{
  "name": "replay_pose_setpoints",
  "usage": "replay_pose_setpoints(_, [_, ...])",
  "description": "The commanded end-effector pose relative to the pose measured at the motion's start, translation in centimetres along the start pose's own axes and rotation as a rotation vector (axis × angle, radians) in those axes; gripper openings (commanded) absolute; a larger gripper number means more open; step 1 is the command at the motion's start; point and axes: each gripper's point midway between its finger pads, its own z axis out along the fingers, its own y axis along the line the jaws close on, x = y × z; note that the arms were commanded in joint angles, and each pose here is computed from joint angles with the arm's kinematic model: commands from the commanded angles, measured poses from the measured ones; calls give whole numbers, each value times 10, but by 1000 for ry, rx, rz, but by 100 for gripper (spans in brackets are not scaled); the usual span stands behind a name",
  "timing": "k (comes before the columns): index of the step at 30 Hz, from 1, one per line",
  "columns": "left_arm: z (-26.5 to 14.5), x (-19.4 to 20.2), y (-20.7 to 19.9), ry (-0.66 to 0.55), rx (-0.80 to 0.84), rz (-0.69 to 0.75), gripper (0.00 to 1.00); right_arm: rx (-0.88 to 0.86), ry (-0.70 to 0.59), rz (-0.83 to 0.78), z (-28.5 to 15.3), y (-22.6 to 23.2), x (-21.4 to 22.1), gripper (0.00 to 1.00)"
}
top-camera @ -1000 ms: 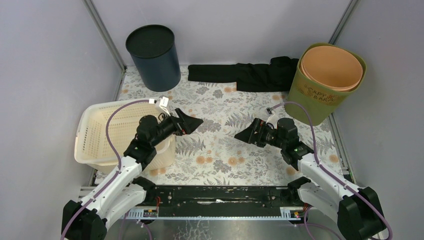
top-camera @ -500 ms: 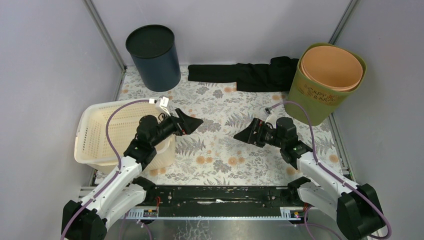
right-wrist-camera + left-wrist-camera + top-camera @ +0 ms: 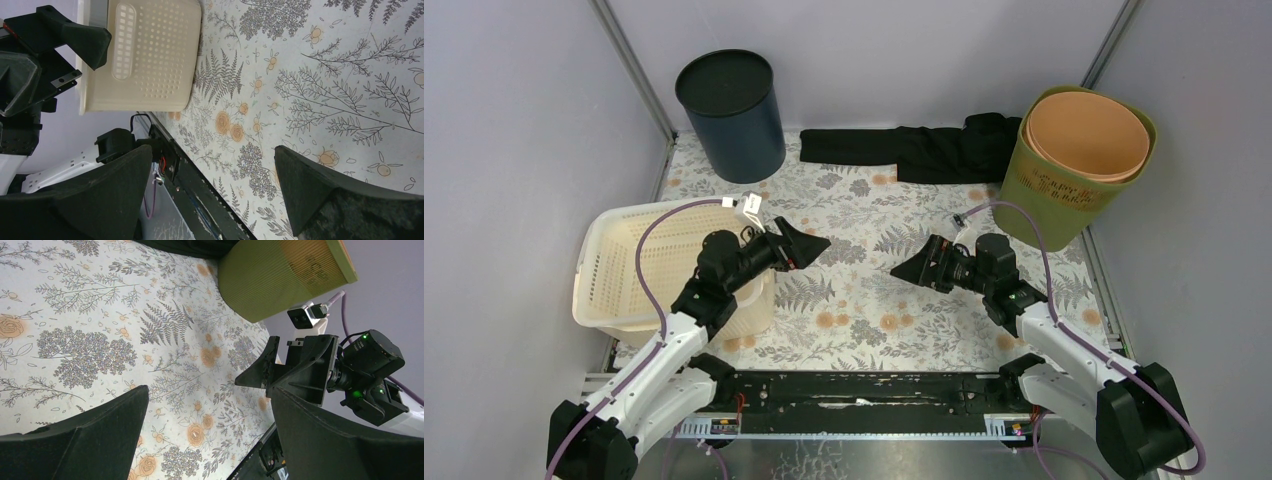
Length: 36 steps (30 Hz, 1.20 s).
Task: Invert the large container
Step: Move the container to the center of the board.
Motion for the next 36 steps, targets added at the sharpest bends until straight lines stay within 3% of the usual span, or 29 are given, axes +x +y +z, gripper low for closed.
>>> replay_pose_setpoints(1, [-1,-4,1,-7,-12,25,100,-88,-31,-49,-1,27,-16,99])
replay_pose_setpoints(21, [-5,-13,-4,-17,-30,43,100,-114,-38,-50,-6,35,-17,99])
replay_pose_setpoints(36, [-31,-62,-32,-48,-137,136,100,-144,-97,-100,-56,76,-18,99])
